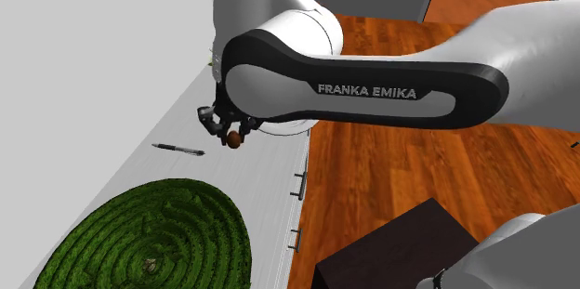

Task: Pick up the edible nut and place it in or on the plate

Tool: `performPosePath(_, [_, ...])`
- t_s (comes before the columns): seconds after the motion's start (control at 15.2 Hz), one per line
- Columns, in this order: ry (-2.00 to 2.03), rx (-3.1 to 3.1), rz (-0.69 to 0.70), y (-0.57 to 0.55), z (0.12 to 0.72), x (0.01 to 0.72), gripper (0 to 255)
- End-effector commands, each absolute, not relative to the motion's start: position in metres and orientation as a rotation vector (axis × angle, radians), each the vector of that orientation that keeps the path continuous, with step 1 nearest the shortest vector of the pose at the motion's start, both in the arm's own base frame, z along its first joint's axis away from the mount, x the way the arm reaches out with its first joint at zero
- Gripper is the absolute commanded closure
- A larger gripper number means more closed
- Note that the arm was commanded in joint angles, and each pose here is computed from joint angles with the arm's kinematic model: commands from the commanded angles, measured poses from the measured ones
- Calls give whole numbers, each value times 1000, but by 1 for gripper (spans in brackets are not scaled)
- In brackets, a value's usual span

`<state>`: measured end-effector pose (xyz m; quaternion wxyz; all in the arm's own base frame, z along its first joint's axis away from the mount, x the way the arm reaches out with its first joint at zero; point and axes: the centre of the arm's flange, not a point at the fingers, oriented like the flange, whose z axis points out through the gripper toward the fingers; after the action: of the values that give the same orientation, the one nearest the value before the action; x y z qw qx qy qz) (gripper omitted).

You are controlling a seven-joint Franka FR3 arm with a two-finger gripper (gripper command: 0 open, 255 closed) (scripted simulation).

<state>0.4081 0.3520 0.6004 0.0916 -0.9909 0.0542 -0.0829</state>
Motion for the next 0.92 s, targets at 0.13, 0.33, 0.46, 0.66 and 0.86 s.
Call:
performPosePath(0.13, [161, -2944, -246, 352, 622, 408, 255])
performPosePath(0.33, [161, -2944, -246, 352, 635, 408, 255])
performPosePath(0.46, [161, -2944, -246, 330, 635, 422, 255])
performPosePath(0.66, [161, -2944, -246, 296, 636, 443, 255])
performPosePath(0.86, [161, -2944, -246, 263, 636, 465, 255])
